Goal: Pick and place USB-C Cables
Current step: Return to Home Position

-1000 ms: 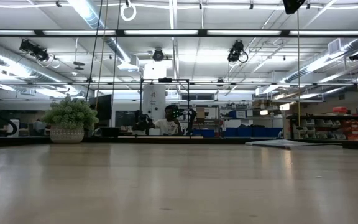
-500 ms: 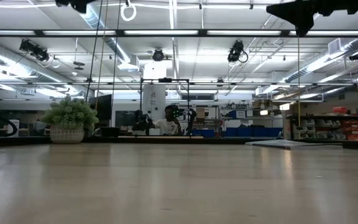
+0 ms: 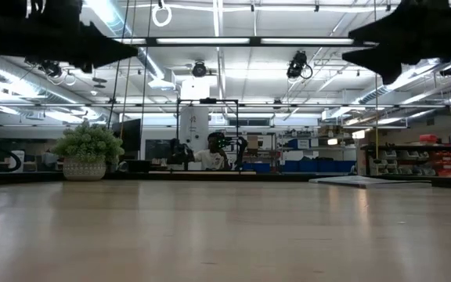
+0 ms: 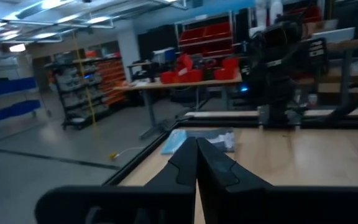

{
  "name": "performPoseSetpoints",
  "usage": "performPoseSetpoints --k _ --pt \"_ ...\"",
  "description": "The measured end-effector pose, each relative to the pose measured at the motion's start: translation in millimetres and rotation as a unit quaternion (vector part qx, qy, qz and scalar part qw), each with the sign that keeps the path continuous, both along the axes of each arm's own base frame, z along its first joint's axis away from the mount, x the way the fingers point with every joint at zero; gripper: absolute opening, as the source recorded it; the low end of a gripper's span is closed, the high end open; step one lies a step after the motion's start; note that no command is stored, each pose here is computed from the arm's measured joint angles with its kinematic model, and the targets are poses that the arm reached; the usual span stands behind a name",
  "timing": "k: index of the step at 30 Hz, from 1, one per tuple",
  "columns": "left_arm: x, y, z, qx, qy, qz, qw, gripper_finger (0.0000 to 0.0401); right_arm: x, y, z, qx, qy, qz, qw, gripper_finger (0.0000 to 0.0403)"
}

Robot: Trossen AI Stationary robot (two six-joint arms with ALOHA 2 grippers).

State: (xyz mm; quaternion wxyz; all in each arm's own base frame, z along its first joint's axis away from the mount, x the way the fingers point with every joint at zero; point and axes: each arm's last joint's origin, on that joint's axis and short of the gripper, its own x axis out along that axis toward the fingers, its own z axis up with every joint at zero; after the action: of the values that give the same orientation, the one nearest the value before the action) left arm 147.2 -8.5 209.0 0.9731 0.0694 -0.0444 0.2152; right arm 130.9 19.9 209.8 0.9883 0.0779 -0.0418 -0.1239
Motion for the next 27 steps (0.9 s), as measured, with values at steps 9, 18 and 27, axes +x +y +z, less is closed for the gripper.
performPoseSetpoints --k 9,18,27 --pt "-12 6 -27 -0.026 -0.024 0.036 0.999 0.0005 -9 -17 -25 0.001 -0.014 -0.048 0.999 0.0212" --pt "-21 -1 -24 -0.018 -0.030 0.082 0.996 0.0005 -17 -21 -24 -0.026 -0.025 -0.050 0.998 0.0182" --pt "-27 -8 -24 0.010 -0.011 0.023 1.000 0.0004 -25 -22 -29 -0.014 -0.031 -0.054 0.998 0.0176"
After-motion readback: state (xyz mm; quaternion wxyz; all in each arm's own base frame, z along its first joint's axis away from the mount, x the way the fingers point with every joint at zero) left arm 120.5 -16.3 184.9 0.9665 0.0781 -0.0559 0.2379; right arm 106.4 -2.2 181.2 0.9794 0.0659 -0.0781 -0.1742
